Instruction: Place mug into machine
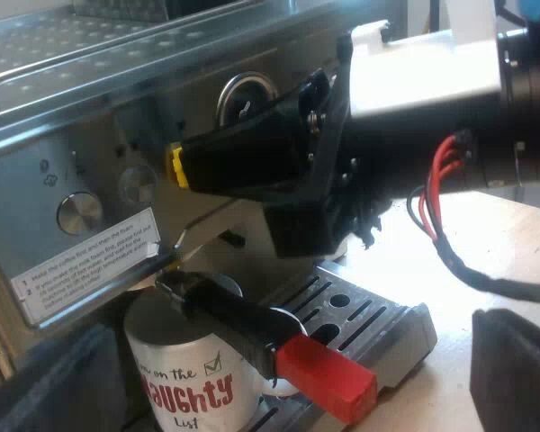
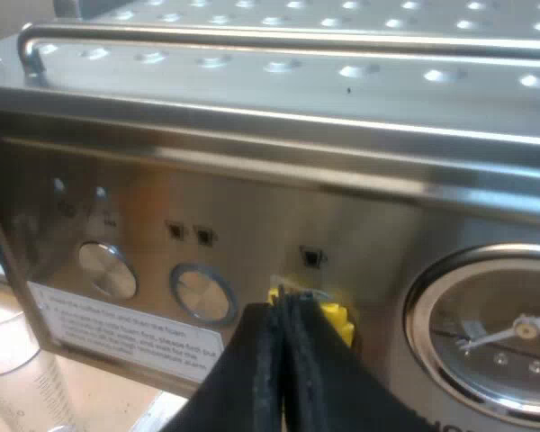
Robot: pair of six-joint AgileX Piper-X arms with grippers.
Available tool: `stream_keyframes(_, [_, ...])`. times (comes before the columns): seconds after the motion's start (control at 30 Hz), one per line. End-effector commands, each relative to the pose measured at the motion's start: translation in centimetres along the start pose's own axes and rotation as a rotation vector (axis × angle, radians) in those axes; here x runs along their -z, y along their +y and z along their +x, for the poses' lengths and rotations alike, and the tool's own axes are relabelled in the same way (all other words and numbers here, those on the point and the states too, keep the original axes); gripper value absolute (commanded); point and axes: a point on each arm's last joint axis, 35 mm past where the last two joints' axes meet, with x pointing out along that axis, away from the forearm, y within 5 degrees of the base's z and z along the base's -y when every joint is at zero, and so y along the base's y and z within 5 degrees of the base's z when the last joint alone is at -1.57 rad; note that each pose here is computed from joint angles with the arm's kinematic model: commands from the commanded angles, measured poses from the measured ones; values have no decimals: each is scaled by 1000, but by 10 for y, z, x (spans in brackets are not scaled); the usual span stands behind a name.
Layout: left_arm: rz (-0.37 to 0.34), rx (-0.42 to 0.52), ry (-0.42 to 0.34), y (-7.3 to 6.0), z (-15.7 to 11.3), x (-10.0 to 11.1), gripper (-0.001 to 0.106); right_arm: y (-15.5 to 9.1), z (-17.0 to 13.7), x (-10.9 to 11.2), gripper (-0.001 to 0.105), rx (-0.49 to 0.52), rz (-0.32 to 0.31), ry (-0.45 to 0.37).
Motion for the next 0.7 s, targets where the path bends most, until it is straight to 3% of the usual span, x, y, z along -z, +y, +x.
stream_keyframes(0.03, [-1,11,-21,-2,-3,-4,80,-26,14,1,0,144,6,19])
stream_keyframes(0.2, [-1,11,-21,-2,-3,-4,80,-30,16,2,0,149,8,21])
stream_keyframes(0.4, [0,-1,-24,-1,-3,-4,80,-14,0,-7,2,2,-8,0])
stream_keyframes(0.47, [-1,-4,-24,-1,-3,-4,80,-8,-15,-12,20,-88,-28,21])
stream_keyframes(0.5, [-2,-4,-27,-1,-3,-5,80,-8,-16,-12,20,-93,-27,25])
stream_keyframes(0.53, [-11,-3,-31,-1,-3,-5,80,-7,-20,-12,27,-112,-24,36])
stream_keyframes(0.57, [-22,-3,-35,-1,-3,-6,80,-6,-32,-15,53,-148,0,66])
stream_keyframes(0.7, [-108,-17,-69,-4,-9,-18,80,-9,-53,-23,92,-263,-17,87])
